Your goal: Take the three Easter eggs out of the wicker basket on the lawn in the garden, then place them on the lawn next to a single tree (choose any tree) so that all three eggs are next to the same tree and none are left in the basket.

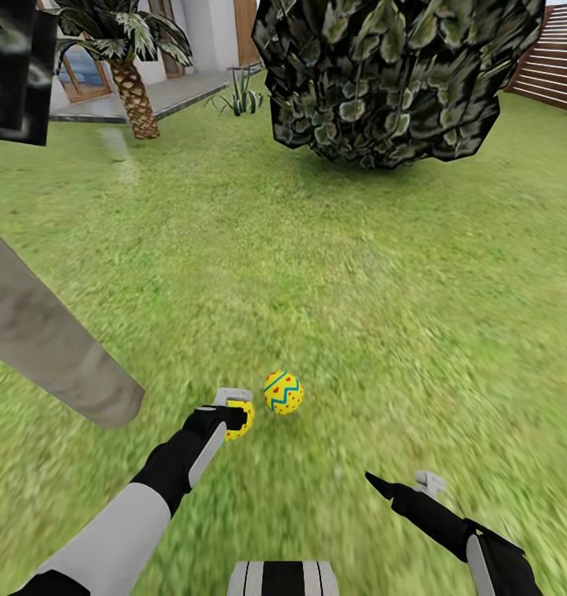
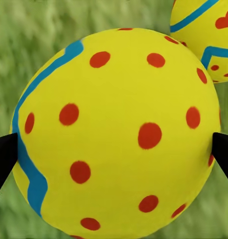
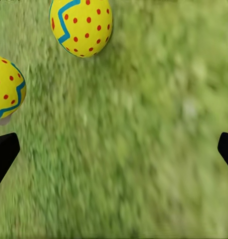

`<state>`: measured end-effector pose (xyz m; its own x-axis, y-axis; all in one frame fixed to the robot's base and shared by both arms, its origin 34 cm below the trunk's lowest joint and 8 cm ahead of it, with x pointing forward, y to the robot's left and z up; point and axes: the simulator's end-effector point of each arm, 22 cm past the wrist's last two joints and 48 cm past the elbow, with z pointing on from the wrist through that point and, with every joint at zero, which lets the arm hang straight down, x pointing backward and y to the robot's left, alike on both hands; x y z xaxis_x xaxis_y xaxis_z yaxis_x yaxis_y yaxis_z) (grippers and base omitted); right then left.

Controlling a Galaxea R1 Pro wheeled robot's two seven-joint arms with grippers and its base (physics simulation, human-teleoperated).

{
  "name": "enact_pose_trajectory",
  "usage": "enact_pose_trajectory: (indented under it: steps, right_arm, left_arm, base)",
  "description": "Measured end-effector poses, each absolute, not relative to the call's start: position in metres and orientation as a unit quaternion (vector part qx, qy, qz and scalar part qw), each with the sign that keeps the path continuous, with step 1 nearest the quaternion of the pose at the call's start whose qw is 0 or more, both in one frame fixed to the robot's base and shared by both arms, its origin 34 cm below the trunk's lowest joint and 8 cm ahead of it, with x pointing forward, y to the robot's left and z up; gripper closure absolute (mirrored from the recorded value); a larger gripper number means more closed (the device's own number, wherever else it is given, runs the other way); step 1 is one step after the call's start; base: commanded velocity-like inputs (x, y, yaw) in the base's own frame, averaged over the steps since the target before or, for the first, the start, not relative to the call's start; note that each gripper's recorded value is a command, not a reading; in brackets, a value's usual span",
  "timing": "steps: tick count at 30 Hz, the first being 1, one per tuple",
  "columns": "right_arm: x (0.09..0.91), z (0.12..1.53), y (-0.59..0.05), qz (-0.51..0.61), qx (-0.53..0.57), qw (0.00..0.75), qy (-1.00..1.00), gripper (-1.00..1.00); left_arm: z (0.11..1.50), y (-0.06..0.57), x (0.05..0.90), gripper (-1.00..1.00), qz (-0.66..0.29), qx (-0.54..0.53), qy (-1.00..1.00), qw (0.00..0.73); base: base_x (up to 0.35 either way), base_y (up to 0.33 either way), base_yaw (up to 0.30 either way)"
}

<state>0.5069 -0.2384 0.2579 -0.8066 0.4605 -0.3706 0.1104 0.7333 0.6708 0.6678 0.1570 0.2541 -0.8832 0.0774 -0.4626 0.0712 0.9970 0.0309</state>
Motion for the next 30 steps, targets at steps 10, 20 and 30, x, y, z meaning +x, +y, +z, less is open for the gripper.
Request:
enact_pose_trajectory:
  steps: [10, 20, 30]
  right_arm:
    - [0.507, 0.258, -0.238, 0.328, 0.16, 0.267, 0.892, -1.0]
    - [0.505, 0.254, -0.238, 0.327, 0.161, 0.263, 0.893, -1.0]
    - [0.499, 0.243, -0.238, 0.326, 0.166, 0.252, 0.896, -1.0]
  left_arm:
    - [0.254, 0.156, 0.668, 1.0, 0.006, 0.039, 0.97, 0.239]
    - [0.249, 0.156, 0.666, 1.0, 0.006, 0.039, 0.971, 0.236]
    - [0.234, 0.156, 0.66, 1.0, 0.005, 0.039, 0.974, 0.224]
  base:
    - [0.068, 0.003, 0.0]
    - [0.001, 0.0, 0.0]
    - [0.0, 0.0, 0.0]
